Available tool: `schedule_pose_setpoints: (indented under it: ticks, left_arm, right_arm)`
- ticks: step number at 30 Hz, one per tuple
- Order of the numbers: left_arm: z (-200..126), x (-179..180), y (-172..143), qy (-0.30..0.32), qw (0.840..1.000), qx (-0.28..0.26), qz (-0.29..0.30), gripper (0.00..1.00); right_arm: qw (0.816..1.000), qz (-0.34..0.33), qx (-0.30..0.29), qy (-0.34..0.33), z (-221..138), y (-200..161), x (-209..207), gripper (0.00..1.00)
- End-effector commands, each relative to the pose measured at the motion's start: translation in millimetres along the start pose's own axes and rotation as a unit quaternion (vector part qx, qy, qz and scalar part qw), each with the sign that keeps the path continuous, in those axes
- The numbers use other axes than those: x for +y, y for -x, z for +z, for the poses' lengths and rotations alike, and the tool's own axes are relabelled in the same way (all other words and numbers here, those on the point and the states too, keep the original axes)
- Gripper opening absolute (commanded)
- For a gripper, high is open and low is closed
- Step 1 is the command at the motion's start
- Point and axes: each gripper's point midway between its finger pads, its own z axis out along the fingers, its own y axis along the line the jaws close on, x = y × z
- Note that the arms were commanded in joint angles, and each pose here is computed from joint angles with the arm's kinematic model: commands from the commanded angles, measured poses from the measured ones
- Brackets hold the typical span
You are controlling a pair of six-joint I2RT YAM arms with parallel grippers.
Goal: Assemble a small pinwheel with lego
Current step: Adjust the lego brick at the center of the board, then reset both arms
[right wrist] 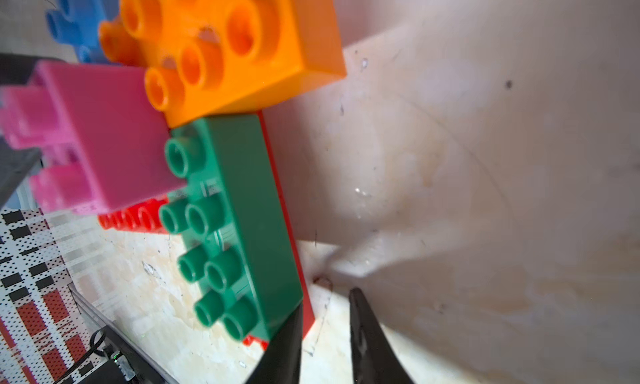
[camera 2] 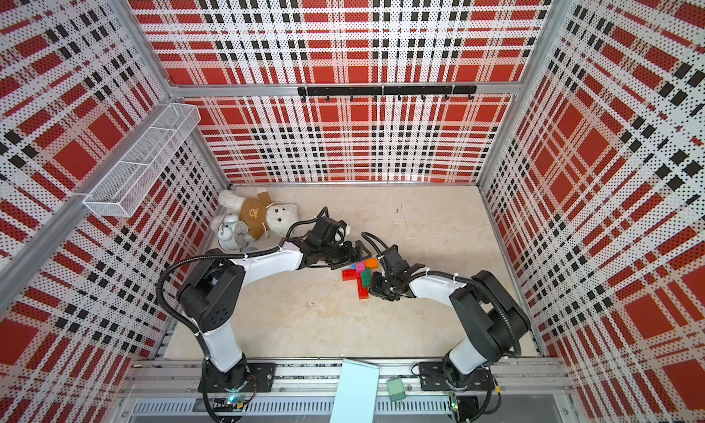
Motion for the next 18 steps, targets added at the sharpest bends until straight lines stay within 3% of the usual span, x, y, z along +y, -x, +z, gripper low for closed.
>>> schedule_pose_setpoints:
  ticks: [1,4,8,10,12,14,15,17,18]
  left_arm:
    - [-9,15,-2,0.018,1.000,-0.010,-0.012,0.99]
    - [-49,19,4,0.054,0.997,-0.043,0.021,0.99]
    - [-126,22,30,0.134,0.975,-0.155,0.084,1.00]
    - [-165,30,46,0.163,0.956,-0.227,0.086,0.99]
    - [-214,58,59,0.241,0.913,-0.322,0.066,1.00]
    - [-254,86,64,0.312,0.855,-0.407,0.075,1.00]
    - [-268,100,62,0.344,0.823,-0.445,0.085,0.99]
    - [-287,124,53,0.379,0.765,-0.509,0.109,1.00]
    - [-291,132,48,0.389,0.746,-0.525,0.127,0.99]
  right_arm:
    - [0.999,0.017,-0.036,-0.009,-20,18,-10,0.32]
    - [0.994,0.008,-0.109,-0.027,-64,49,-21,0.49]
    - [0.970,-0.018,-0.233,-0.063,-147,99,-35,1.00]
    - [0.954,-0.041,-0.288,-0.075,-183,118,-42,1.00]
    - [0.920,-0.064,-0.367,-0.124,-222,135,-55,1.00]
    - [0.866,-0.042,-0.450,-0.215,-260,145,-83,1.00]
    - [0.842,-0.038,-0.480,-0.244,-269,147,-95,1.00]
    - [0.790,-0.100,-0.542,-0.268,-270,158,-100,1.00]
    - [0.777,-0.124,-0.559,-0.261,-264,160,-99,1.00]
